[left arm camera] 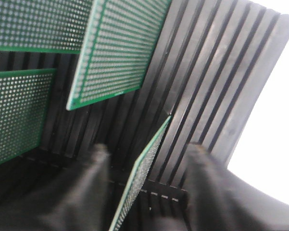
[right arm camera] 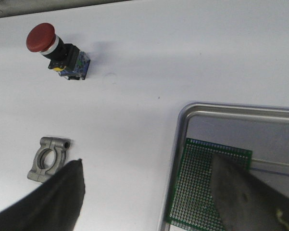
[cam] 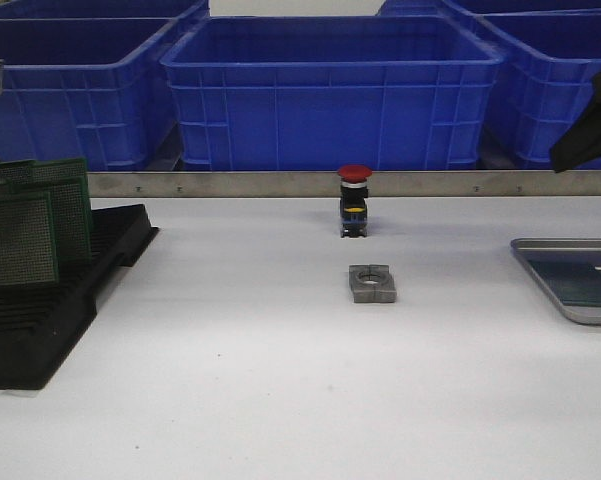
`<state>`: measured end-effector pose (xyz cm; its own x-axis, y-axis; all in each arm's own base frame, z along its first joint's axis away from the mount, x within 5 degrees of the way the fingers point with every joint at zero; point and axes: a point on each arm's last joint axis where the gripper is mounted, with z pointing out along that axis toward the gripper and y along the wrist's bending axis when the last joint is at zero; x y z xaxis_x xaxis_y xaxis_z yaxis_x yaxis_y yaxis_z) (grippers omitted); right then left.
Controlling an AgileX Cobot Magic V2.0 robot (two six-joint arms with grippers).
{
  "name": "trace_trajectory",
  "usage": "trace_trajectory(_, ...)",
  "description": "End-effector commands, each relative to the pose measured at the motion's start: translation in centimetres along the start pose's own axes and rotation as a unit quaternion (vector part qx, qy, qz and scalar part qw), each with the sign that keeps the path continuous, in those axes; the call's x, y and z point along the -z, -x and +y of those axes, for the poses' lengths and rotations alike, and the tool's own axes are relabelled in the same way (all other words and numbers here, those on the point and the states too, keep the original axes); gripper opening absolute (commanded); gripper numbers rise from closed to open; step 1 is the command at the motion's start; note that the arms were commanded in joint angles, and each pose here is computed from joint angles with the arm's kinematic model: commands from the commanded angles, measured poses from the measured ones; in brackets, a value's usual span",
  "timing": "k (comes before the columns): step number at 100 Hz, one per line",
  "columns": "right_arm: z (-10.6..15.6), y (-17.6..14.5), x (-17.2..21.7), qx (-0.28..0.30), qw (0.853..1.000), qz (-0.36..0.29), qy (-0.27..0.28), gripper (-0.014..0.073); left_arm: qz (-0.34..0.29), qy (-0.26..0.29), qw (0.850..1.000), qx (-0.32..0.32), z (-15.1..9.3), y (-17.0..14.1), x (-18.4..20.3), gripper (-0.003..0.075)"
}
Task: Place circuit board on tray
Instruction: 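Reach the left gripper into the rack and grasp another green board, then lift the second board out of the rack with the left gripper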
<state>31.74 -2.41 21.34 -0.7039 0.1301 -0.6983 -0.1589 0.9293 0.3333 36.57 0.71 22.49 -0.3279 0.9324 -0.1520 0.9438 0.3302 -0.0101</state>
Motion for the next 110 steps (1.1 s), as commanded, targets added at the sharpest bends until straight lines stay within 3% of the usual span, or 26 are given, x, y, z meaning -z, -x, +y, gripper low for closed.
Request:
trace_trajectory(1,0.8,1.8,1.5,0.005,0.999,-0.04,0.012,0.0557,-0.017,0.03,0.999,0.001,-0.2,0.4,2.1,0.0146)
trace_trajectory(17,0.8,1.8,1.5,0.005,0.999,-0.04,0.012,0.0557,-0.017,0.029,0.999,0.001,-0.2,0.4,2.1,-0.0022)
trace_trajectory(44,0.8,1.8,1.5,0.005,0.999,-0.04,0.012,0.0557,-0.017,0.026,1.0,0.0,-0.3,0.4,2.2,-0.002)
trace_trajectory(60,0.8,1.8,1.5,0.006,0.999,-0.04,0.013,0.0557,-0.016,0.024,1.0,-0.007,-0.5,0.7,4.2,-0.002)
trace_trajectory(84,1.2,1.7,1.6,0.022,0.999,-0.036,0.03,0.0557,-0.044,0.11,0.993,-0.023,-1.3,1.6,10.0,-0.002)
trace_trajectory(110,2.1,2.1,2.5,0.045,0.997,-0.043,0.055,0.0557,-0.09,0.164,0.982,-0.03,-4.0,2.0,14.5,-0.002)
